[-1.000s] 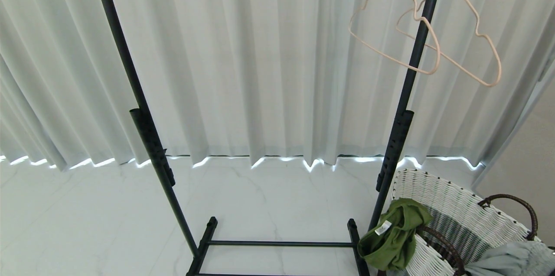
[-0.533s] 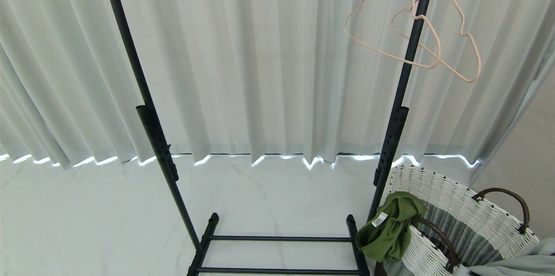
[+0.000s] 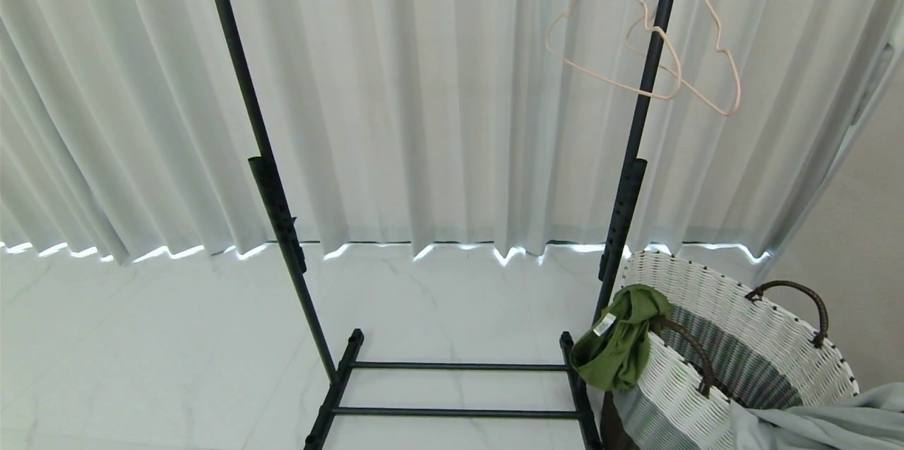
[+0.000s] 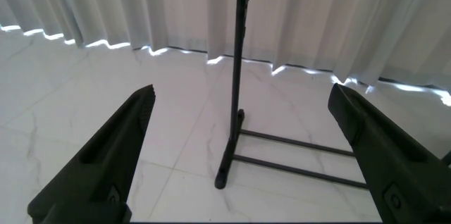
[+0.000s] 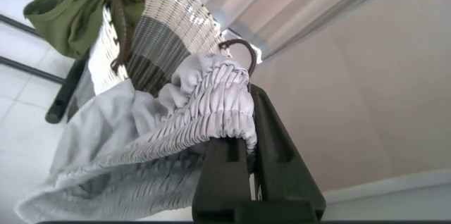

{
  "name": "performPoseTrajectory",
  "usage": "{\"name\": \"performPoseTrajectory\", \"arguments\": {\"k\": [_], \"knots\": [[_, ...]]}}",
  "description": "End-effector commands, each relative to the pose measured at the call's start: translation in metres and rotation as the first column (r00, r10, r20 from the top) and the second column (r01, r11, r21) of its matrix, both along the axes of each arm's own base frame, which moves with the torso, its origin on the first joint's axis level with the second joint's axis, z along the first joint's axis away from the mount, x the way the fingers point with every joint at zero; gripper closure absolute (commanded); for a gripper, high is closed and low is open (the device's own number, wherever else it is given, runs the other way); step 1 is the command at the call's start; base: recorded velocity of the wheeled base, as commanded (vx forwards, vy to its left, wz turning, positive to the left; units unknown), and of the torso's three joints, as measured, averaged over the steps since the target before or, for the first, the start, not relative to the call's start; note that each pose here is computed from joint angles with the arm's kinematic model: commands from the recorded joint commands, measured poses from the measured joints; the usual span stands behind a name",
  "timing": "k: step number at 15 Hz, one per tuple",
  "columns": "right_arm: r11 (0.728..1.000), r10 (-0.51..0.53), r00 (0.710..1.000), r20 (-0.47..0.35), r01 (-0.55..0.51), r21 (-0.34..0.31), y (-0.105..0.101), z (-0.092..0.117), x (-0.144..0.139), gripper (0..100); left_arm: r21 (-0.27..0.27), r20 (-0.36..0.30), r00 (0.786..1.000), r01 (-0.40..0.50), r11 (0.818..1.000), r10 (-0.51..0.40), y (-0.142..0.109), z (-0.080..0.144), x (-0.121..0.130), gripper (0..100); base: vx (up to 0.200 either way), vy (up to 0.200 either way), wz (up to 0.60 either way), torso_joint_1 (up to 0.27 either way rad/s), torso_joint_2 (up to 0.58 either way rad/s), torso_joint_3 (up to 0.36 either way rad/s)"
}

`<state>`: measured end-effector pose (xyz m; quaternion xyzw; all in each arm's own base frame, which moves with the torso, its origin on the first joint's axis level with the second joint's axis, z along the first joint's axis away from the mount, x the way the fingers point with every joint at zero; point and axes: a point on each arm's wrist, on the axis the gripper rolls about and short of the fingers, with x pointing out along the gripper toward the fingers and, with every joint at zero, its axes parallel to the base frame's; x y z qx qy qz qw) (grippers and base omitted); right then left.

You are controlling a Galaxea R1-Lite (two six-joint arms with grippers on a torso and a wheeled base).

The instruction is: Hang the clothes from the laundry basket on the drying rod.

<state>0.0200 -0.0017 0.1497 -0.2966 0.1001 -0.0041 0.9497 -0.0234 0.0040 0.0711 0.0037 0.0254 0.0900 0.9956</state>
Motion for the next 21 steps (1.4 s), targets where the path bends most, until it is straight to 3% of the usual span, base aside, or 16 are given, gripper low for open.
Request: {"name": "performPoseTrajectory", "arguments": {"k": [1, 13, 16, 18, 21], "knots": [[1.000, 0.002, 1.000, 0.001, -0.002, -0.008, 0.000, 0.001, 0.000, 100, 0.000, -0.001, 1.000, -0.001, 1.000, 0.001, 0.000, 0.000, 0.000, 0, 0.000, 0.000, 0.00, 0.000, 0.00, 0.000], [1.000, 0.009, 1.000, -0.005, -0.009, -0.025, 0.000, 0.001, 0.001, 100, -0.001, -0.001, 1.000, -0.001, 1.000, 0.001, 0.000, 0.000, 0.000, 0, 0.000, 0.200, 0.00, 0.003, 0.00, -0.001], [1.000, 0.023, 1.000, 0.009, -0.023, -0.018, 0.001, 0.005, 0.002, 100, 0.002, -0.002, 1.000, 0.000, 1.000, 0.000, 0.000, 0.000, 0.000, 0, 0.000, 0.000, 0.00, 0.000, 0.00, 0.000], [0.997, 0.078, 0.996, 0.038, -0.078, 0.002, 0.002, 0.020, 0.004, 100, -0.010, 0.002, 1.000, -0.001, 1.000, 0.001, 0.000, 0.000, 0.000, 0, 0.000, 0.000, 0.00, 0.000, 0.00, 0.000], [0.974, 0.188, 0.980, 0.070, -0.195, 0.111, 0.008, 0.047, 0.014, 100, -0.003, -0.001, 1.000, -0.001, 1.000, 0.001, 0.000, 0.000, 0.000, 0, 0.000, 0.000, 0.00, 0.000, 0.00, 0.000]]}}
